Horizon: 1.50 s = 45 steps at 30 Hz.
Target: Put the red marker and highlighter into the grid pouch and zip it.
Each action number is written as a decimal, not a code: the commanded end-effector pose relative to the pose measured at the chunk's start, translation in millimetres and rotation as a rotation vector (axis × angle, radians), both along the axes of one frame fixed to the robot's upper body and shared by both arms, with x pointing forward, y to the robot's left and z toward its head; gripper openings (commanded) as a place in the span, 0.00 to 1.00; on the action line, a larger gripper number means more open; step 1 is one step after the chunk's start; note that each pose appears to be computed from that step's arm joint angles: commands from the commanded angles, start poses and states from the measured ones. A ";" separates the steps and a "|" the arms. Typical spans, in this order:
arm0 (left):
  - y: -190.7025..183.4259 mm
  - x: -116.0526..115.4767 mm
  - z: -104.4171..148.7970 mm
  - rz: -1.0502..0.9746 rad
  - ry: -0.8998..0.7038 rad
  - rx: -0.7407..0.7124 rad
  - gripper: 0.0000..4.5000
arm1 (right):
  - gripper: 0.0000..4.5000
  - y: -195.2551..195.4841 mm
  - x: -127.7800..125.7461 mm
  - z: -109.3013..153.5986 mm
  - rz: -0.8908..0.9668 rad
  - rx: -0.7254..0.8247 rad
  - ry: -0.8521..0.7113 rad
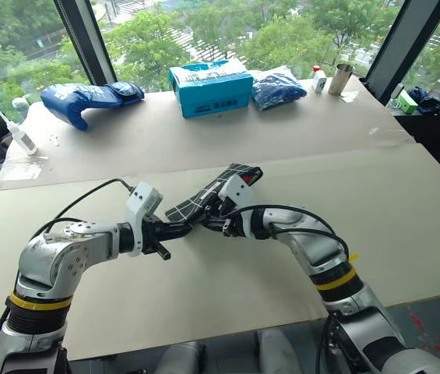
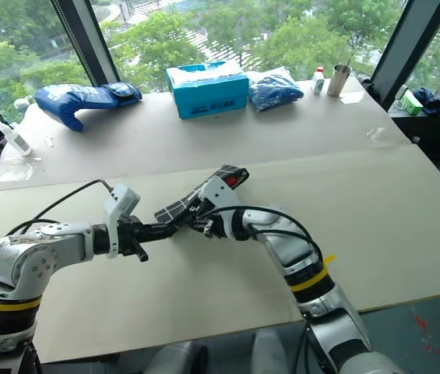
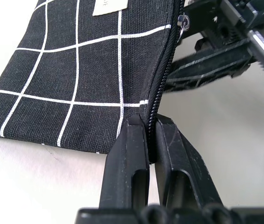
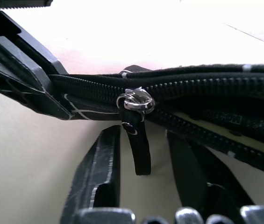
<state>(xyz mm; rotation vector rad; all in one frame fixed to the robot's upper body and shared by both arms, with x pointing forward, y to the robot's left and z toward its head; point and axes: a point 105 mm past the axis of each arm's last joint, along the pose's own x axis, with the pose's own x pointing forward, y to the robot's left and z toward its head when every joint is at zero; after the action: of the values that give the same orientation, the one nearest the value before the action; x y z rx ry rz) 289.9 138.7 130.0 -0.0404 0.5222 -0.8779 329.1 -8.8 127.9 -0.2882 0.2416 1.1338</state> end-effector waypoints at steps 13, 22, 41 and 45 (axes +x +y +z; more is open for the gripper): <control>0.3 -0.3 8.4 -0.016 -0.048 0.010 0.00 | 0.01 -70.0 16.7 17.0 -0.089 -0.144 -0.134; 3.1 -2.8 6.1 -0.018 -0.044 0.013 0.00 | 0.01 -205.5 64.0 51.1 -0.453 -0.410 -0.327; 7.8 8.2 1.6 -0.281 -0.271 0.146 0.00 | 0.72 -223.9 -10.1 66.1 -0.287 -0.043 -0.073; 10.4 9.7 -6.5 -0.420 -0.351 0.202 0.00 | 0.72 -237.1 -28.3 67.9 -0.306 -0.064 -0.073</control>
<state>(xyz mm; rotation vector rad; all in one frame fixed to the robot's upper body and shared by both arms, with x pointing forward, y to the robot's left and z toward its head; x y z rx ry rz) 297.5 150.1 116.2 0.3283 0.3544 -1.1507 309.4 -248.0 179.6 -0.3200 0.3037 0.7973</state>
